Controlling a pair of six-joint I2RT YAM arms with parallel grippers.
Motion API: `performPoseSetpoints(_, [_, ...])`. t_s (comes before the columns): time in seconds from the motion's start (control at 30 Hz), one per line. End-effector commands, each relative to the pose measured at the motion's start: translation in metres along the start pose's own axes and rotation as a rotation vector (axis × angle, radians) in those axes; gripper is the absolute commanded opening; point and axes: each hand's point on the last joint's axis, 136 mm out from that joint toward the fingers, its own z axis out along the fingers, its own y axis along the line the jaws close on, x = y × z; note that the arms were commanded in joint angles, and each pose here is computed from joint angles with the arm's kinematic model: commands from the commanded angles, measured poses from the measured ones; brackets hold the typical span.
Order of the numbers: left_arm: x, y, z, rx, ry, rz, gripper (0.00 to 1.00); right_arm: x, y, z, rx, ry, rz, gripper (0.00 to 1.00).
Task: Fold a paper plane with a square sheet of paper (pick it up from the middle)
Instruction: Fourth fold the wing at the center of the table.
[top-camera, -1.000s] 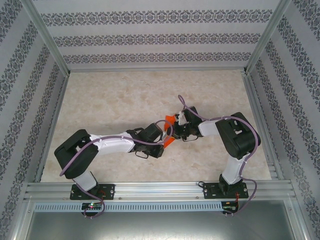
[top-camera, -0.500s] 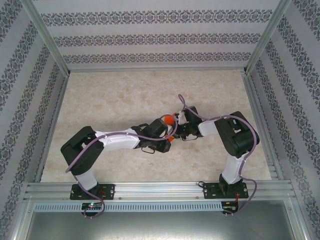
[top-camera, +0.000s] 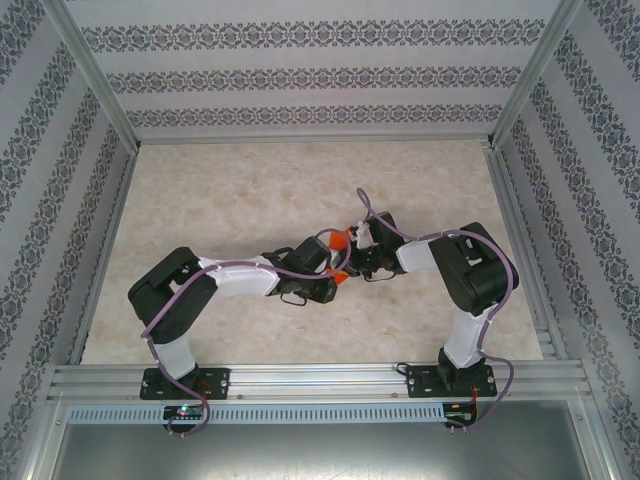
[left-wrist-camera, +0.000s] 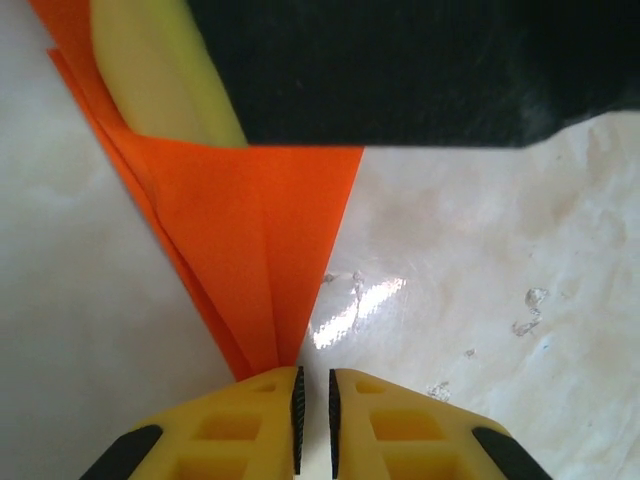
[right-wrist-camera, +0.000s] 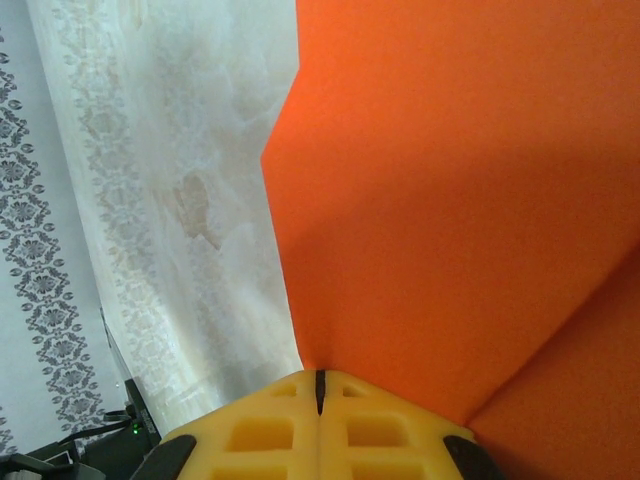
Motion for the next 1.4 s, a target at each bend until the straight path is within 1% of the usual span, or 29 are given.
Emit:
performPoseSetpoints(0.0, [-0.034,-0.007,-0.022,0.061,-0.131,-0.015,0.19,0.015,-0.053,0.003,0.163,0.016,0.099,0.0])
performPoseSetpoints(0.17, [-0.047,-0.003,-0.026,0.089,-0.16,-0.043,0.19,0.015,-0.051,0.002,0.159,0.015,0.098,0.0])
performPoseSetpoints(0.37, [-0.047,-0.001,-0.007,0.132,-0.126,-0.06,0.19,0.012,-0.046,0.0,0.142,0.004,0.101,0.0])
performPoseSetpoints(0.57, [-0.039,0.004,0.007,0.132,-0.092,-0.058,0.18,0.007,-0.04,-0.001,0.118,-0.009,0.106,0.0])
performPoseSetpoints(0.87, [-0.009,0.035,0.024,0.009,-0.002,-0.041,0.15,-0.007,-0.03,-0.006,0.106,-0.047,0.094,0.01])
performPoseSetpoints(0.97, [0.008,0.049,0.028,-0.046,0.039,-0.02,0.15,-0.018,-0.027,-0.01,0.108,-0.086,0.087,0.02])
performPoseSetpoints(1.2, [0.054,0.078,0.037,-0.166,0.165,0.047,0.13,-0.042,-0.021,-0.013,0.13,-0.127,0.078,0.02])
performPoseSetpoints(1.37, [0.074,0.089,0.035,-0.219,0.228,0.073,0.13,-0.057,-0.022,-0.014,0.149,-0.142,0.076,0.02])
